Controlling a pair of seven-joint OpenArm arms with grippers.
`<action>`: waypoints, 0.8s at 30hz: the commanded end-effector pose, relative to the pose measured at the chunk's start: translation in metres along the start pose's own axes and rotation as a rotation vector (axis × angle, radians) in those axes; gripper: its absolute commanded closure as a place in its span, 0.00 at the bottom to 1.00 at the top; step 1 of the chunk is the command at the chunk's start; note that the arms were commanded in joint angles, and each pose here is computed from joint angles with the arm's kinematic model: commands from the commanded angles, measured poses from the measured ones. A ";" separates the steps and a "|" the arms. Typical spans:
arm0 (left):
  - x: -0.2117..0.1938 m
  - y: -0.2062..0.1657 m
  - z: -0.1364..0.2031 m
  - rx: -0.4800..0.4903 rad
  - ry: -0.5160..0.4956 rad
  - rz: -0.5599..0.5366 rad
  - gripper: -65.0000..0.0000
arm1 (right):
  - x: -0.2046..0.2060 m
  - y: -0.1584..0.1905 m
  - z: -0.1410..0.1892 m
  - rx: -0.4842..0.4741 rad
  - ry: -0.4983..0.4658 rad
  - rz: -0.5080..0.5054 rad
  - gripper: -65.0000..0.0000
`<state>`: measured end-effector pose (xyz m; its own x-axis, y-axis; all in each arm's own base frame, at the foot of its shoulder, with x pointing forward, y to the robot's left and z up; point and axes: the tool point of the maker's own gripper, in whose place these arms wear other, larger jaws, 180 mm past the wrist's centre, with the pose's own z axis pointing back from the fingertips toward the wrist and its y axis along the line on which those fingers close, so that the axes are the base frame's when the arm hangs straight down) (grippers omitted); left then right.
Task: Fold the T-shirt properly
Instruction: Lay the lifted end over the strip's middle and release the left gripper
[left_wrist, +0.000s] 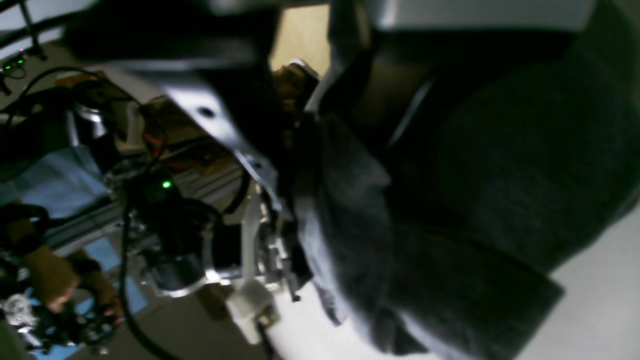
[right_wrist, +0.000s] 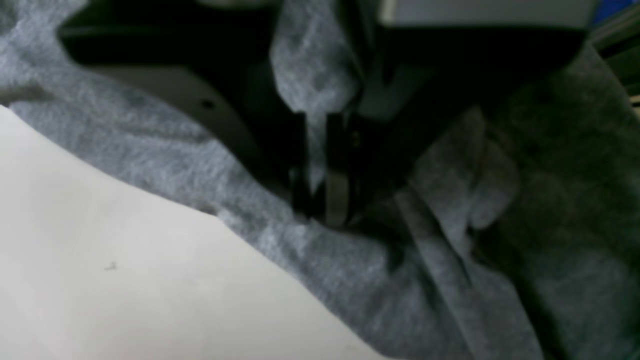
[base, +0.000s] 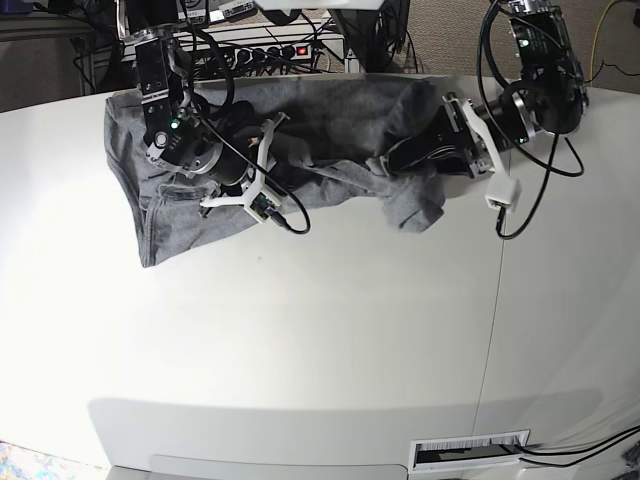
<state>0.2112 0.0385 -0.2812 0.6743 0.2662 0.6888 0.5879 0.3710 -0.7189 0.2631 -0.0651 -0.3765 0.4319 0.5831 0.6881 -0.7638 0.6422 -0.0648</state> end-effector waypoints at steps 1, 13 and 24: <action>0.010 -0.008 -0.005 -0.033 -0.051 -0.005 1.00 | 0.013 -0.007 0.004 -0.018 -0.043 0.013 0.91; -0.029 0.003 -0.039 0.046 0.114 -0.068 0.94 | 0.011 -0.034 0.019 -0.089 -0.063 -0.036 0.91; -0.032 0.002 -0.037 0.037 0.131 -0.064 0.57 | 0.010 -0.059 0.037 -0.140 -0.111 -0.121 0.91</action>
<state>0.2025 -0.0020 -0.3212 0.7173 0.0919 0.6907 0.5942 0.4371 -0.6752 0.2863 -0.1173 -0.3530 0.4950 0.4570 0.7390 -0.6312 0.7736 -0.0556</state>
